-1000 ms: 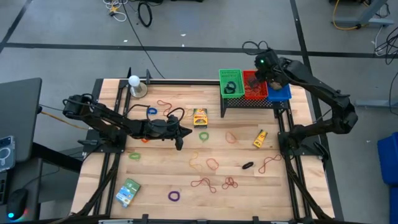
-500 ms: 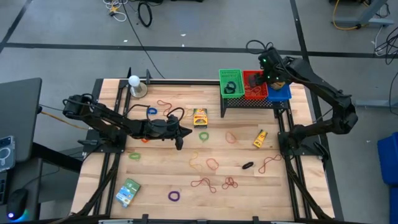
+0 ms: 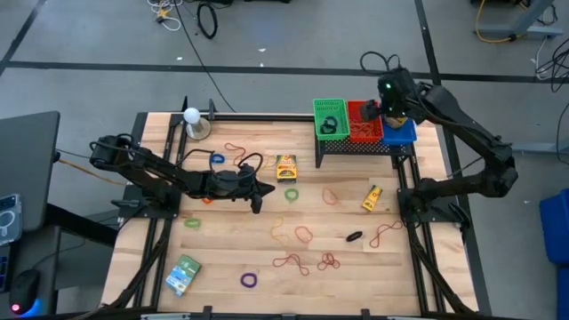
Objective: Pick & Place Office Desk Supplies
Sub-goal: Put the black spring keychain into the green bin
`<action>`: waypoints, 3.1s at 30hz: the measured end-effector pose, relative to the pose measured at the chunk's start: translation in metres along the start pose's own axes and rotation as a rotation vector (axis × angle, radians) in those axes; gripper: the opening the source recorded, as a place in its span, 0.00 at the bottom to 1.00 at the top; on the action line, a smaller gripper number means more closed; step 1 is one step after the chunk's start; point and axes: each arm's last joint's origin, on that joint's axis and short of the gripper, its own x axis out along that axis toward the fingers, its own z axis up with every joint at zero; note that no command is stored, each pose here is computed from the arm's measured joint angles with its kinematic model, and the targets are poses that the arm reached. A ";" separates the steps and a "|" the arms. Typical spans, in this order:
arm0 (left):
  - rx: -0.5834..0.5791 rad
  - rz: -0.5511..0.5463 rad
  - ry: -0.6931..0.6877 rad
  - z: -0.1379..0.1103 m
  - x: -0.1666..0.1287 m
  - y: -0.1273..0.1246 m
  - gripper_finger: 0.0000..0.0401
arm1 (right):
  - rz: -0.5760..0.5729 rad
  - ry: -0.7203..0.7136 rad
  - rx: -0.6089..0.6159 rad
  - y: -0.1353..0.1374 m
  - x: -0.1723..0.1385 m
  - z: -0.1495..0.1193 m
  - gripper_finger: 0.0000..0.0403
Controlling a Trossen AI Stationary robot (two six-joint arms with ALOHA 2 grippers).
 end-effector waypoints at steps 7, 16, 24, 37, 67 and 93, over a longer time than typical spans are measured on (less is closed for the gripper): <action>-0.067 -0.050 0.048 0.000 0.001 0.002 0.04 | 0.205 -0.056 -0.155 0.016 -0.042 -0.028 0.62; -0.032 -0.013 0.007 0.001 0.001 0.000 0.02 | 0.534 -0.175 -0.289 0.052 -0.047 -0.104 0.06; 0.016 0.019 0.009 0.000 0.001 0.002 0.02 | 0.689 -0.090 -0.512 0.074 -0.054 -0.153 0.03; 0.061 0.042 0.046 -0.004 0.001 0.005 0.02 | 0.854 0.070 -0.818 0.107 -0.074 -0.214 0.06; 0.082 0.023 0.057 -0.004 0.001 0.004 0.02 | 0.539 0.404 -1.459 0.175 -0.007 -0.326 0.40; 0.085 -0.010 0.079 -0.005 0.001 0.003 0.02 | 0.468 0.408 -1.431 0.177 0.001 -0.332 0.09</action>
